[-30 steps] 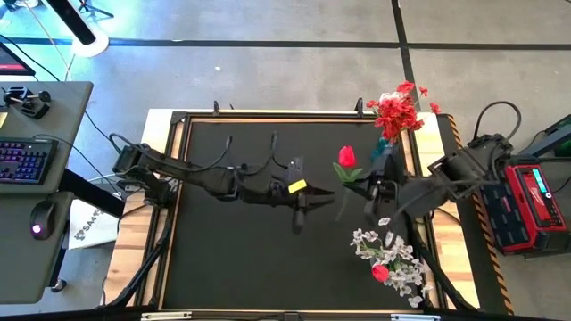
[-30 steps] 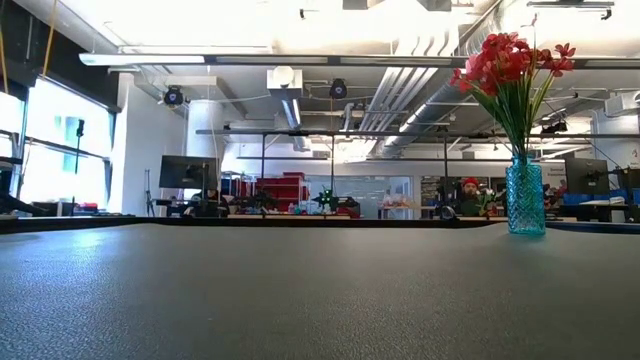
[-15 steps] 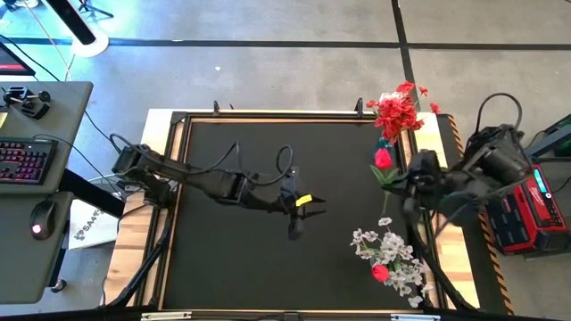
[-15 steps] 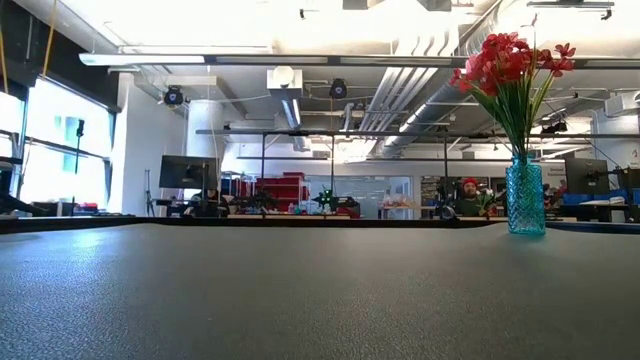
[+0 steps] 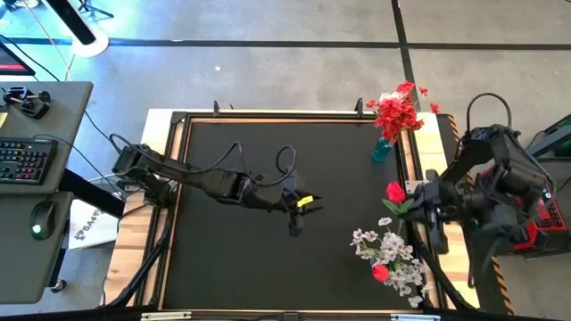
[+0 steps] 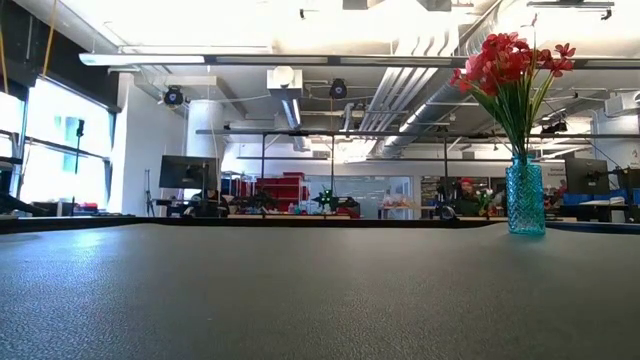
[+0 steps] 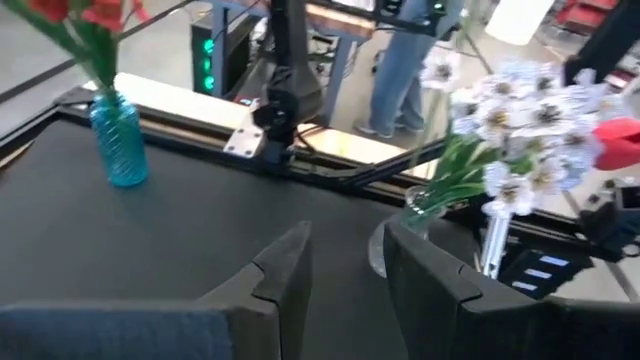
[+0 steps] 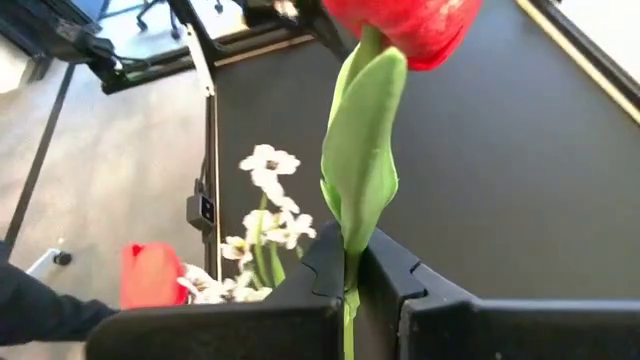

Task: Sort flowers into vase by color
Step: Put the red flower into the transparent vase

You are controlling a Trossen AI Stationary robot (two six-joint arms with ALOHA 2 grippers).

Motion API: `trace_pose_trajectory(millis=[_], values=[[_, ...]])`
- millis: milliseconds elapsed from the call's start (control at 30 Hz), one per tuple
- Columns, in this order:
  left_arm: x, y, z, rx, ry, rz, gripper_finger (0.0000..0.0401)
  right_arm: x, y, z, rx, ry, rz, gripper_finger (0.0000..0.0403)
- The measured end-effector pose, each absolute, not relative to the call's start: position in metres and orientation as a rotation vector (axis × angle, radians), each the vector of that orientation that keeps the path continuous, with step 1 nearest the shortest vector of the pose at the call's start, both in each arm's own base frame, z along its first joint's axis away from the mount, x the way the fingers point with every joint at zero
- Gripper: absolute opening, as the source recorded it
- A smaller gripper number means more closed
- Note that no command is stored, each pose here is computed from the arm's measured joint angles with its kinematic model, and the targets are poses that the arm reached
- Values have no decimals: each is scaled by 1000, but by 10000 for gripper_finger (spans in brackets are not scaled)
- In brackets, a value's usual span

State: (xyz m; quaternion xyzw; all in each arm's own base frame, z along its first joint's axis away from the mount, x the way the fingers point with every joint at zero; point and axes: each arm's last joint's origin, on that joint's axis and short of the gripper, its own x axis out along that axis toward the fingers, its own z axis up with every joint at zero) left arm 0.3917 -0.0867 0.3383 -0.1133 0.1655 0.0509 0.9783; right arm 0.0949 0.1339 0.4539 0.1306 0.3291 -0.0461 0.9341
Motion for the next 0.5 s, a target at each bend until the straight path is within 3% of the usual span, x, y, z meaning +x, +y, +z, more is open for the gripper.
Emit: trace_pose_trajectory(millis=[500], values=[[393, -78, 337, -284, 346, 125, 115, 68, 169, 381, 268, 563, -167, 0]])
